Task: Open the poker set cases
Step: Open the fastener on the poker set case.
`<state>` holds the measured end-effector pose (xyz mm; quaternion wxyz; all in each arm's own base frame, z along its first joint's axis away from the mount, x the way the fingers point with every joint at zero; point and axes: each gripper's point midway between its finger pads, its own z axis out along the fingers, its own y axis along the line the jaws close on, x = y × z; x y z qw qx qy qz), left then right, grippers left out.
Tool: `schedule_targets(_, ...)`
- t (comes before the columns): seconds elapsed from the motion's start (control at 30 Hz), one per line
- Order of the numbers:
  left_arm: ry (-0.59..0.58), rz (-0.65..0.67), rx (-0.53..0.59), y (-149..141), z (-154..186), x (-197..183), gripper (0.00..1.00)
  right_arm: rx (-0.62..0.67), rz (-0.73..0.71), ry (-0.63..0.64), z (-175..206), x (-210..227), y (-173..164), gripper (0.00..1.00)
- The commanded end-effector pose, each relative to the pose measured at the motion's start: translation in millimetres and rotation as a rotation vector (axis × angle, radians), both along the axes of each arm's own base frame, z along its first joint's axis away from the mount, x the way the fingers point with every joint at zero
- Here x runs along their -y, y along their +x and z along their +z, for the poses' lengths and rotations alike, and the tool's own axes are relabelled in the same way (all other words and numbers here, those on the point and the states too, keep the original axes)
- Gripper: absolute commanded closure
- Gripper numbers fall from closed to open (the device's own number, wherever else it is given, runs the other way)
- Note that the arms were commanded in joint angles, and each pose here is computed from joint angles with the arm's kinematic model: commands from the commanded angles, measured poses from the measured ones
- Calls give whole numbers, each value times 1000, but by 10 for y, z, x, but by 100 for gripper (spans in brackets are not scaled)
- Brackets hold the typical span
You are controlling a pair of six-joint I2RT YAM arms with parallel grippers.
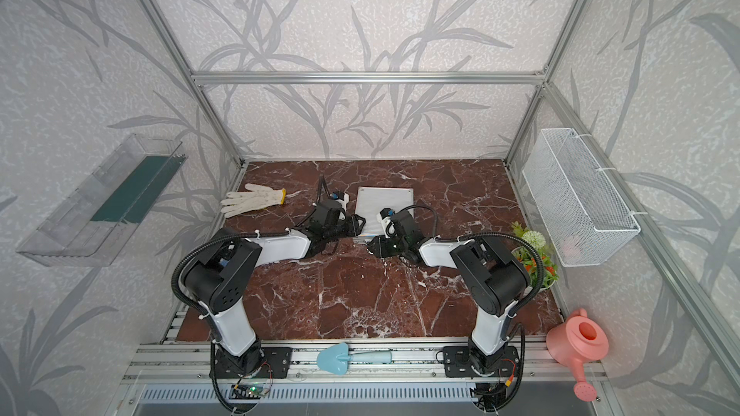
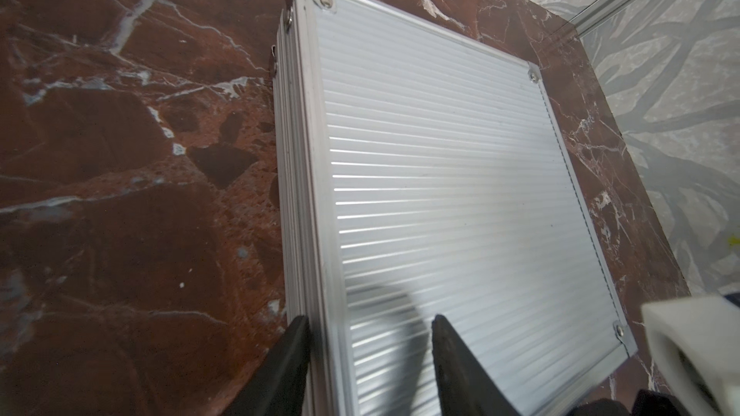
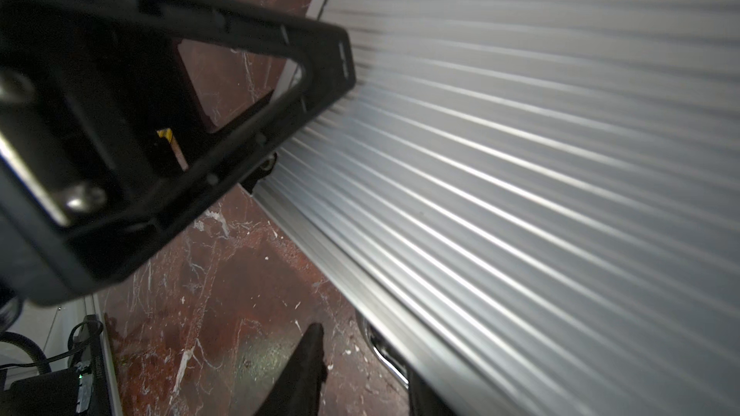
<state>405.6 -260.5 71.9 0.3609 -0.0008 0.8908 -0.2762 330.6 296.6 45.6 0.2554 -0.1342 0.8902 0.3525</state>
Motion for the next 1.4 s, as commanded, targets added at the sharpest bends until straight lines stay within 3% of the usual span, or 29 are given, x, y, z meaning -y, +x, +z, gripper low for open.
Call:
schedule_targets(0.0, 73, -25, -177, -364, -473, -90, 49, 0, -44, -70, -201, 170, 11, 65)
schedule_targets(0.27, 79, -24, -175, -370, -470, -102, 49, -5, -87, -18, -193, 345, 23, 65)
schedule_targets(0.4, 85, -23, -169, -364, -453, -115, 49, 46, -53, 40, 181, 303, -30, 65)
schedule_targets(0.6, 82, -22, -154, -319, -406, -97, 49, 108, -46, 5, 526, 434, -126, 66)
schedule_targets(0.87, 83, -28, -155, -318, -385, -90, 49, 65, -49, 10, 244, 420, -60, 77)
schedule_targets(1.37, 100, -24, -147, -348, -328, -156, 49, 19, -80, -51, -286, 448, 133, 82)
